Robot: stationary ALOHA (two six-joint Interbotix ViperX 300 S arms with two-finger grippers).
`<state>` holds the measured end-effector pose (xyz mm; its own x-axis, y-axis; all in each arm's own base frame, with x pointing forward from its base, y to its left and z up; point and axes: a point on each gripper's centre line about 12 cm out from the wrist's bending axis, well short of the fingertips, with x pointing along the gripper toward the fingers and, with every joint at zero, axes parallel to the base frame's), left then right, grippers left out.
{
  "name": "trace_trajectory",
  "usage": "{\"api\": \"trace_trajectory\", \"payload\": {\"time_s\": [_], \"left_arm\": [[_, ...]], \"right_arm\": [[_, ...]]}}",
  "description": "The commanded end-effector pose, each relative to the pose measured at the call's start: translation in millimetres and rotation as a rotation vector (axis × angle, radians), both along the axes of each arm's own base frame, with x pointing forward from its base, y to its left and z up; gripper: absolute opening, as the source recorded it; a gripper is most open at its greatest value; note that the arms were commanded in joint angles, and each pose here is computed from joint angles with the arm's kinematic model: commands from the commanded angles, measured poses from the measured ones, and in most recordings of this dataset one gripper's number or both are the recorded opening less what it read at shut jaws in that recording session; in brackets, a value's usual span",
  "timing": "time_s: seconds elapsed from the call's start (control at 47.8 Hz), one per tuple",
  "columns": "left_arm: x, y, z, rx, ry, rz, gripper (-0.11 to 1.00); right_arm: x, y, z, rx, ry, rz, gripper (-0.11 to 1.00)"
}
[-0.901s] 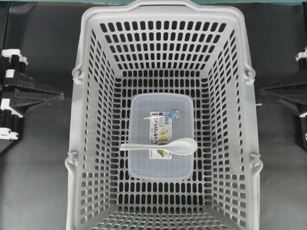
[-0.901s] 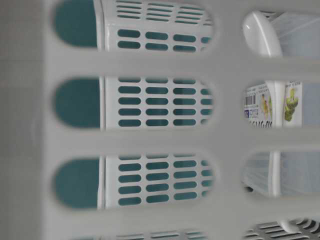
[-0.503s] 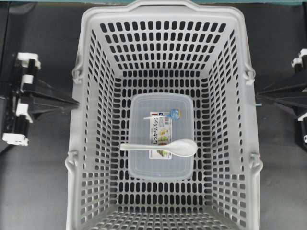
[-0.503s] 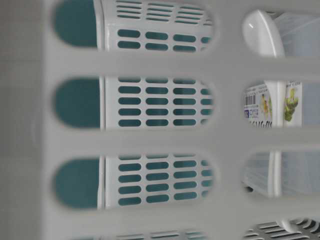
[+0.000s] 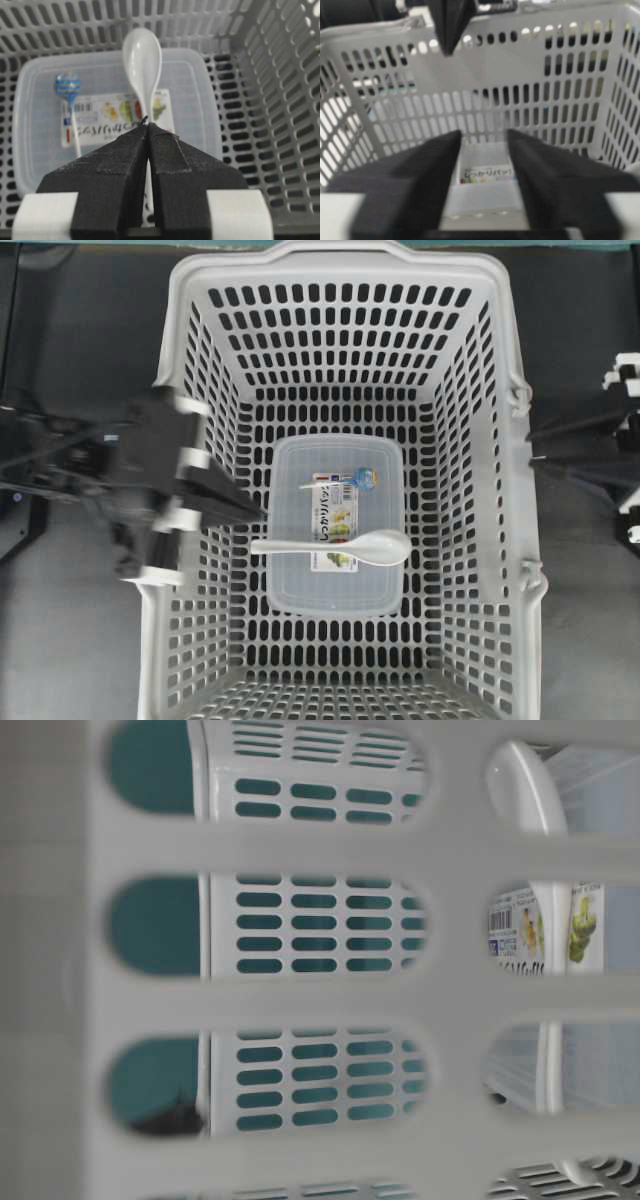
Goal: Pick up the chinese spoon from the shopping basket with the left arm.
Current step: 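Lower the open left gripper into the basket around the white spoon handle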
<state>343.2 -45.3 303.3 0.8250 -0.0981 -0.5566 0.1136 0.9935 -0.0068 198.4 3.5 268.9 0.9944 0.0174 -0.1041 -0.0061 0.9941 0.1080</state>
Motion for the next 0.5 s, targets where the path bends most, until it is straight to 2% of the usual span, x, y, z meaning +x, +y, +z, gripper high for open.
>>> {"api": "trace_trajectory", "payload": {"time_s": [0.0,0.084,0.126,0.23,0.377,0.44,0.482], "left_arm": [[23.1,-4.4,13.1,0.007,0.016,-0.003,0.00],[36.3,-5.9,6.5,0.016,0.100,0.003,0.00],[41.9,-6.5,2.0,0.023,0.161,0.006,0.00],[52.1,-7.5,-2.5,0.032,0.238,0.014,0.00],[66.3,-10.0,-6.4,0.026,0.267,0.023,0.02],[71.3,-10.7,-10.9,0.020,0.284,0.031,0.11],[74.3,-10.4,-14.6,0.016,0.300,0.039,0.23]], "right_arm": [[1.6,0.3,6.1,0.000,-0.020,0.001,0.48],[1.0,1.8,6.7,-0.004,-0.026,0.009,0.68],[1.1,2.1,7.0,-0.004,-0.029,0.011,0.72],[0.7,3.3,7.6,-0.004,-0.037,0.017,0.71],[0.5,3.3,8.4,-0.003,-0.046,0.017,0.70],[0.4,3.3,8.5,-0.003,-0.051,0.017,0.70],[0.4,3.6,8.8,-0.002,-0.054,0.018,0.70]]}}
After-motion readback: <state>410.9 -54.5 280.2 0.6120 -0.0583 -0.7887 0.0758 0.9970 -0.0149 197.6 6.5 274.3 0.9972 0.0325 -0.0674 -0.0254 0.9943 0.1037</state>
